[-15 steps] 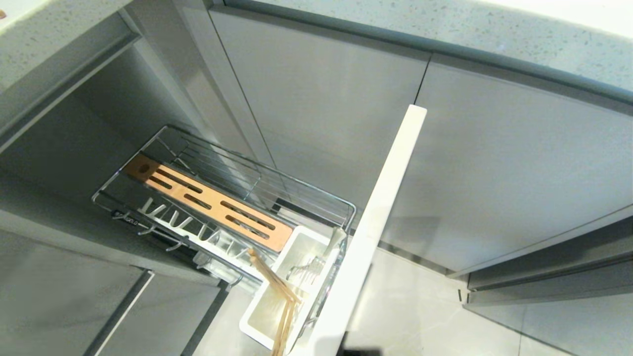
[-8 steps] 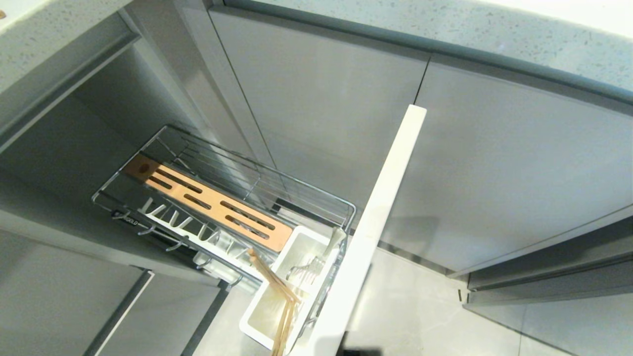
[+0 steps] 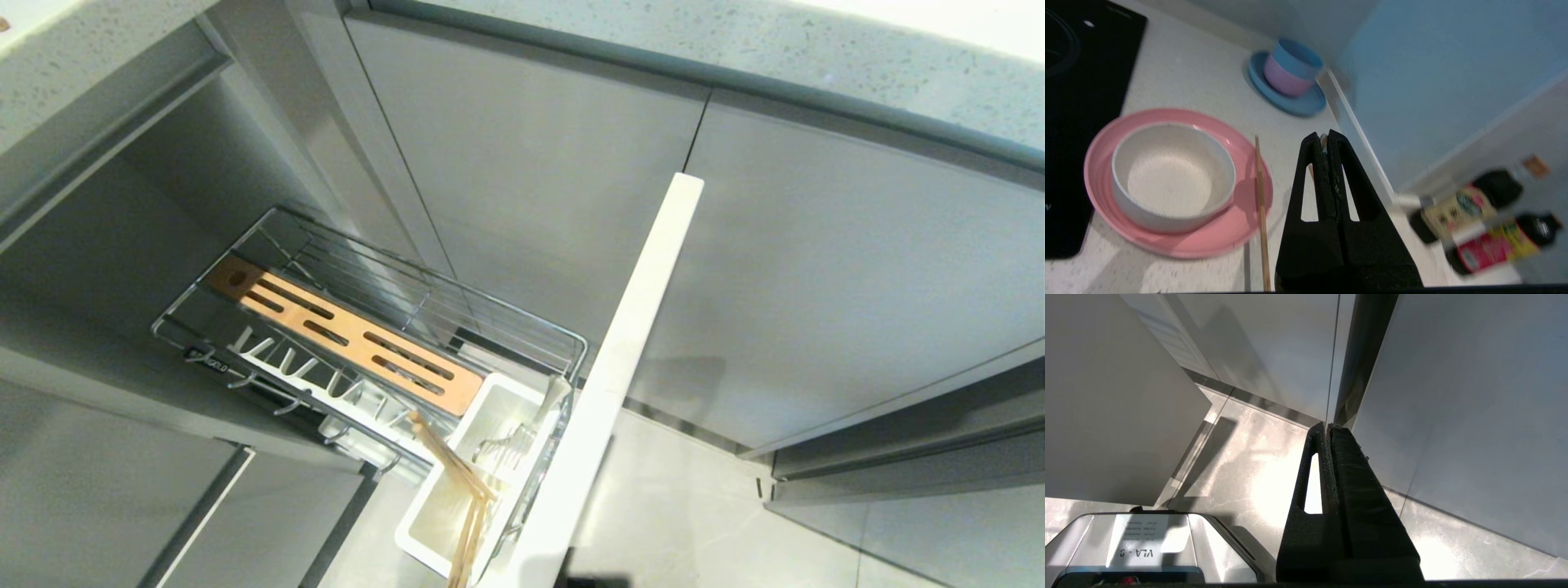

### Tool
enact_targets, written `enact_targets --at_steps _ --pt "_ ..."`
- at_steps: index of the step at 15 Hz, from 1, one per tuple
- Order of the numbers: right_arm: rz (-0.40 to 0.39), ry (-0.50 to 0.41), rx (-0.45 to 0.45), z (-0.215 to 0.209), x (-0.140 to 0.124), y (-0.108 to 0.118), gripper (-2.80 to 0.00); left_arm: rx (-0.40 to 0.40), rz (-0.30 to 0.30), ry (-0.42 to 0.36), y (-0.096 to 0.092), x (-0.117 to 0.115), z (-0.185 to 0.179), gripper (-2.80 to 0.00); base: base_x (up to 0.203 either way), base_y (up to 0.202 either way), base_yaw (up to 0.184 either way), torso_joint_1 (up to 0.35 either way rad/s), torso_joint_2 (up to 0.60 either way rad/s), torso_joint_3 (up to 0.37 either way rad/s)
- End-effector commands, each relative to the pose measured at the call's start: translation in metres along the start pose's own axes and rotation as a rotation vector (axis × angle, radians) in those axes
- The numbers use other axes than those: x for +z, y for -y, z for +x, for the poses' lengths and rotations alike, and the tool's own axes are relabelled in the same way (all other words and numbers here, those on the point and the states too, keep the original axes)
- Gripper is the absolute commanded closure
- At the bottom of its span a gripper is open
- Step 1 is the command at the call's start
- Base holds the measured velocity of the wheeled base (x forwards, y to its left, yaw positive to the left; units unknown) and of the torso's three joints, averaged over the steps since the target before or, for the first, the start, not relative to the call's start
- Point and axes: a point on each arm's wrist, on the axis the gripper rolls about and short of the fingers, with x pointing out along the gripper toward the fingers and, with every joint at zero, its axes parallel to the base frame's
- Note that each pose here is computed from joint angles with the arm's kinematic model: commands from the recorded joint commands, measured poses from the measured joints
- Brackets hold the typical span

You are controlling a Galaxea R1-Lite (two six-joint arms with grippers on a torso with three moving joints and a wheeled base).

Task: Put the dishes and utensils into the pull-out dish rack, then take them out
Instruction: Take the spoon out of the cupboard

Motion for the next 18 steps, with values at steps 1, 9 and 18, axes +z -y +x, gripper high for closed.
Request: enact_targets --at_steps 1,9,18 --pt "0.000 -0.002 0.001 0.000 0.000 0.000 0.00 0.053 -0.010 0.055 0.005 -0.010 0.013 0.00 0.000 0.000 0.000 0.000 0.00 0.000" --pt "0.000 -0.002 0.001 0.000 0.000 0.000 0.00 0.136 0.012 0.101 0.002 -0.053 0.043 0.00 0.000 0.000 0.000 0.000 0.00 0.000" --pt "0.000 -0.002 0.001 0.000 0.000 0.000 0.00 0.143 -0.014 0.272 -0.024 -0.086 0.046 0.00 0.000 0.000 0.000 0.000 0.00 0.000"
